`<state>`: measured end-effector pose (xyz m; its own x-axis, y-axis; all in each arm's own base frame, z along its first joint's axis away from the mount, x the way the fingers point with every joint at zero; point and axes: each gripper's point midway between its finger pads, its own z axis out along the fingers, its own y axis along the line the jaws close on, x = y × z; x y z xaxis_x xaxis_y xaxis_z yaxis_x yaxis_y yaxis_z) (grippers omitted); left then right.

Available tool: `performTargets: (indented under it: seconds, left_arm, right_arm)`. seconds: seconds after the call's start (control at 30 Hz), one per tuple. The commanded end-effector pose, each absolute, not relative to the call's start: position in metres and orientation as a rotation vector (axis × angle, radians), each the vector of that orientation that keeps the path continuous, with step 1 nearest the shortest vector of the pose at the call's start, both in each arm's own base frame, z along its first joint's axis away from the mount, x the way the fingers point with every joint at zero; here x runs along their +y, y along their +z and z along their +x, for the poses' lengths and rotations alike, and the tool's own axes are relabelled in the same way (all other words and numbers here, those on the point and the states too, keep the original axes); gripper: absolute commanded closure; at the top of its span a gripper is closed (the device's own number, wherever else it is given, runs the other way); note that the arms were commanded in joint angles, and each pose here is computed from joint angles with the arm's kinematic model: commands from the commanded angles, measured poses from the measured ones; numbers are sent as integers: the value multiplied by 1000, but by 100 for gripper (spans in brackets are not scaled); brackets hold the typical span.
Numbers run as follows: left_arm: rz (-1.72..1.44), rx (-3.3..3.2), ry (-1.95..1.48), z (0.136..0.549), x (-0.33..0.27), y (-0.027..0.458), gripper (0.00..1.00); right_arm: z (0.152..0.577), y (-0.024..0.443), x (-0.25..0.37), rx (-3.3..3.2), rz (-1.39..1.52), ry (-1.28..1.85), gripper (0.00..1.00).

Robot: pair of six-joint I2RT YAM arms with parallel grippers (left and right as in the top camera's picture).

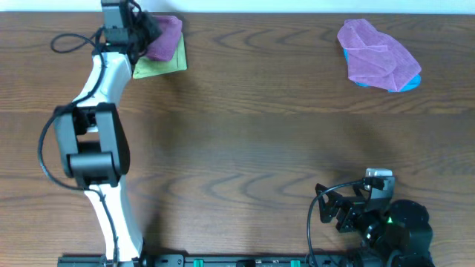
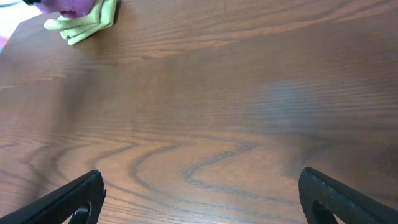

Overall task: Fold the cloth
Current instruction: 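Lower the pink cloth onto the green cloth and adjust it with the left gripper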

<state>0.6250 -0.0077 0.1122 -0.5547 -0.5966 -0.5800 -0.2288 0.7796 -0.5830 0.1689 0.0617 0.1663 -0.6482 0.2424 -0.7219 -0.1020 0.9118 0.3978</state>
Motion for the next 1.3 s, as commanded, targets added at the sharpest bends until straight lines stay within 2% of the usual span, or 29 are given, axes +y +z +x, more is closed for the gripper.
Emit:
performTargets:
  seconds: [0.0, 0.2, 0.5, 0.8, 1.07, 1.13, 1.2, 1.27]
  left_arm:
    - [-696, 2150, -508, 630, 8, 85, 94]
    - [-753, 2217, -436, 624, 16, 39, 94]
    - [-752, 2251, -402, 618, 23, 34, 94]
    - [-581, 2235, -501, 622, 12, 94, 94]
    - [-410, 2259, -410, 589, 12, 169, 91]
    - [-358, 2290, -381, 577, 11, 178, 88]
    - [-305, 2329, -352, 563, 10, 185, 78]
    - [-284, 2380, -312, 545, 11, 190, 58]
  right_arm:
    - [169, 166, 60, 2217, 122, 520, 1]
    - [169, 166, 60, 2216, 122, 520, 1]
    - [169, 166, 60, 2216, 122, 520, 1]
    - [169, 166, 60, 2216, 122, 520, 1]
    - [169, 166, 60, 2216, 122, 520, 1]
    - [169, 166, 60, 2216, 122, 520, 1]
    - [169, 166, 60, 2216, 122, 520, 1]
    - [169, 166, 60, 2216, 122, 520, 1]
